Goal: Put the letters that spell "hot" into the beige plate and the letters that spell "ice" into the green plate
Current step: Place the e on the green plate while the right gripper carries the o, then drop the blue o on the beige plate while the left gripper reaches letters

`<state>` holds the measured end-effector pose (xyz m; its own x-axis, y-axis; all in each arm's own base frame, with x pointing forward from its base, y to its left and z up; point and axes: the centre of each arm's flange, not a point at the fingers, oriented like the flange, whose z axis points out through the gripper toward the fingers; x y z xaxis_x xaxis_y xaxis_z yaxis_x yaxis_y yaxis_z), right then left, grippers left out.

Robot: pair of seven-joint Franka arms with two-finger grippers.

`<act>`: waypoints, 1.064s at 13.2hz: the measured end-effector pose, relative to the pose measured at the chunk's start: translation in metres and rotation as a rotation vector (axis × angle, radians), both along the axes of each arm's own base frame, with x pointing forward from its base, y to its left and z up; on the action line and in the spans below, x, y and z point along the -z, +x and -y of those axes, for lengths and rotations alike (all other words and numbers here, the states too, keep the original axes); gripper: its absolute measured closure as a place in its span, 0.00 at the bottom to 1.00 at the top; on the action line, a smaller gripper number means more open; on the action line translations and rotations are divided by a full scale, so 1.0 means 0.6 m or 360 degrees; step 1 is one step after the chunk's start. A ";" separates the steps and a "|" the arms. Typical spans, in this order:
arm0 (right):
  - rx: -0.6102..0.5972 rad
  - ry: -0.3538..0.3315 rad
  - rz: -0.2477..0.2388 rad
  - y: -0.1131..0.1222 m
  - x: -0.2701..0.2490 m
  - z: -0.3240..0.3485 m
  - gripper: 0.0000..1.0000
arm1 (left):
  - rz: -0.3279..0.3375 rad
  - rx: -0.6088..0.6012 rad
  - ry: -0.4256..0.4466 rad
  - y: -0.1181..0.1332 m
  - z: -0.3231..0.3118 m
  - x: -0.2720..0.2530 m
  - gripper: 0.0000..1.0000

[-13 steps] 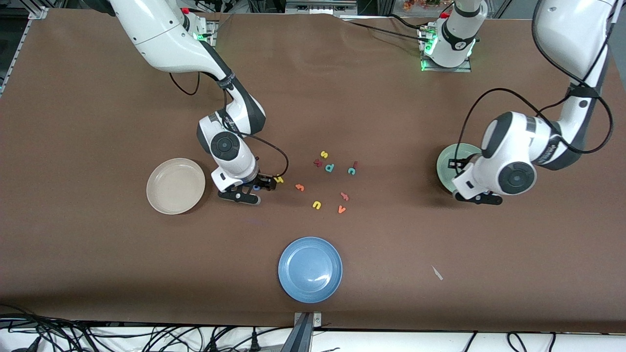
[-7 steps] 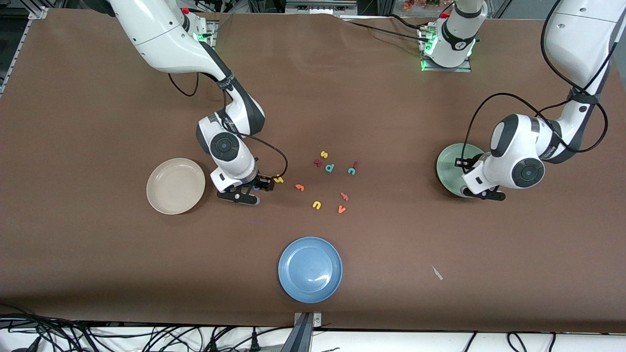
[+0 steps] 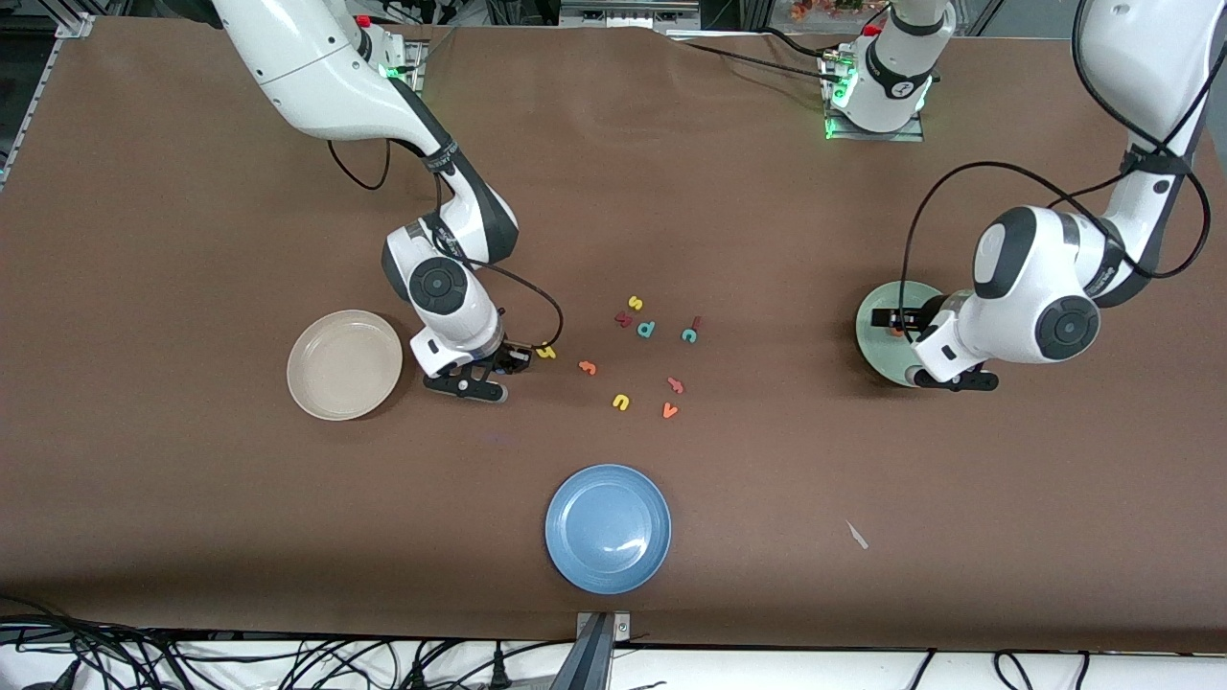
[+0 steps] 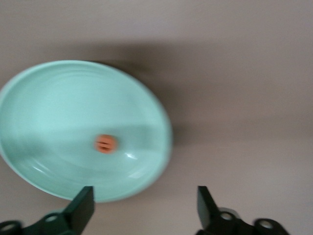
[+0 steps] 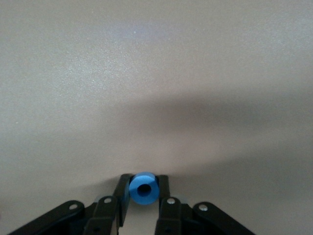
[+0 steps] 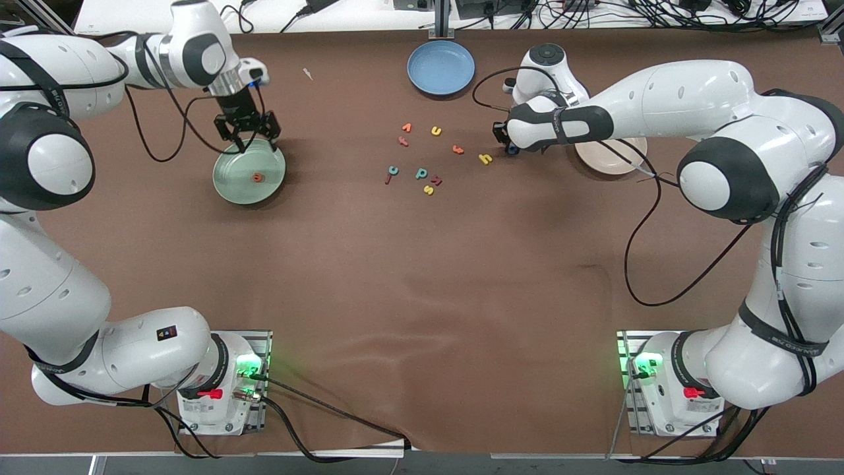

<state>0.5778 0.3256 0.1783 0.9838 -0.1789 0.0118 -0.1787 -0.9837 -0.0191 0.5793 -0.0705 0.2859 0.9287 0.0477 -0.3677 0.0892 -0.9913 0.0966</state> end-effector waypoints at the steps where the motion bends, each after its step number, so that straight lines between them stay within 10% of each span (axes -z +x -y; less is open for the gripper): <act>1: -0.0021 -0.0010 -0.0006 0.002 -0.001 0.005 0.72 | 0.0009 -0.0131 0.0031 0.000 0.050 -0.029 0.00; 7: -0.0288 -0.0102 -0.0124 0.083 -0.146 0.219 0.72 | 0.0127 -0.0546 0.0085 -0.042 0.318 -0.019 0.00; 14: -0.0551 -0.0085 -0.0220 0.082 -0.193 0.439 0.65 | 0.0365 -0.0232 0.0246 -0.114 0.461 0.133 0.22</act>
<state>0.6273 0.0622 0.2942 0.9788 0.1619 -0.1251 0.1674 -0.9853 0.0347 0.5108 -0.3473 0.2061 0.9658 0.2258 -0.1274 0.2251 -0.9741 -0.0201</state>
